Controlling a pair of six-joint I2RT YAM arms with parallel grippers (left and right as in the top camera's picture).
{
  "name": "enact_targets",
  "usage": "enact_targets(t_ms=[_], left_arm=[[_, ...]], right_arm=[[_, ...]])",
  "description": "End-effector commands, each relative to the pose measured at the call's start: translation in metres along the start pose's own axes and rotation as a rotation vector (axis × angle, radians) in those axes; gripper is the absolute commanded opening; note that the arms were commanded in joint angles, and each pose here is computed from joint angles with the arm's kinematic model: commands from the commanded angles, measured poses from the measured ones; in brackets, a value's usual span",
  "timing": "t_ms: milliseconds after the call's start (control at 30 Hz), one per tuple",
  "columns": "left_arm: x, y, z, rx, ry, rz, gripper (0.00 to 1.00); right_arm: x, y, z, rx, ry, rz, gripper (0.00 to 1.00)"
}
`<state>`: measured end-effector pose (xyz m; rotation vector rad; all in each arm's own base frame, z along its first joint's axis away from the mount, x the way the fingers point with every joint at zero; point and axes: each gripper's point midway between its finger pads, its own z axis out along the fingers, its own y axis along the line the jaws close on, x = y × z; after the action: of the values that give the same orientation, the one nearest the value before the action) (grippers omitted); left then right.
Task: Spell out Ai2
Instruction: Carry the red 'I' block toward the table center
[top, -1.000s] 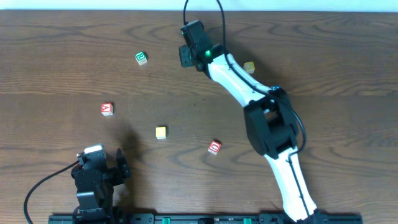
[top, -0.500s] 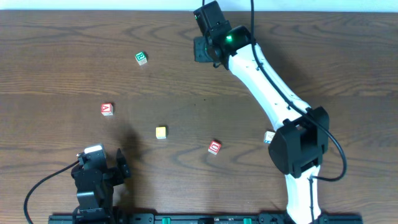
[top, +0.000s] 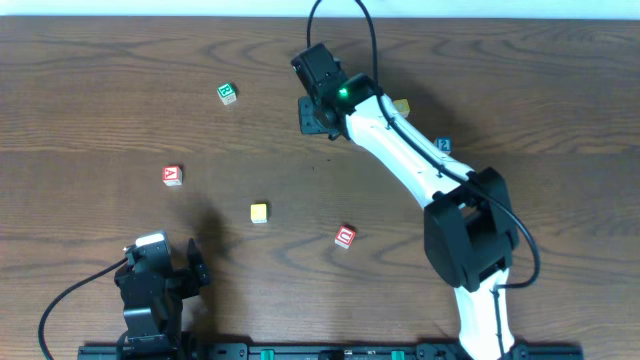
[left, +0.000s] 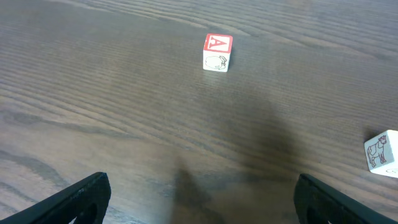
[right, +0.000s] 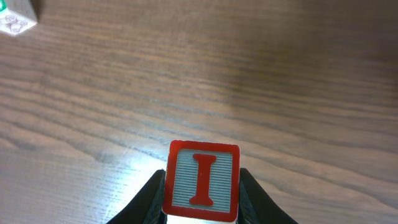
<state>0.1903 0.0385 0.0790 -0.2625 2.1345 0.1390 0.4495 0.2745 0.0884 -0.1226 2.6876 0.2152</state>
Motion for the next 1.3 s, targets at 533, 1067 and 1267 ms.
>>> enact_targets(t_ms=[533, 1067, 1267], left_arm=[[0.003, 0.002, 0.001, -0.011, 0.004, 0.001, 0.95], [0.003, 0.002, 0.001, -0.011, 0.004, 0.001, 0.95], [0.003, 0.002, 0.001, -0.011, 0.004, 0.001, 0.95]], right_arm=[[0.048, -0.008, 0.011, -0.098, 0.011, 0.095, 0.02], [0.084, -0.010, 0.015, 0.064, 0.025, 0.192, 0.01], [0.080, -0.014, 0.018, 0.095, -0.019, 0.189, 0.02]])
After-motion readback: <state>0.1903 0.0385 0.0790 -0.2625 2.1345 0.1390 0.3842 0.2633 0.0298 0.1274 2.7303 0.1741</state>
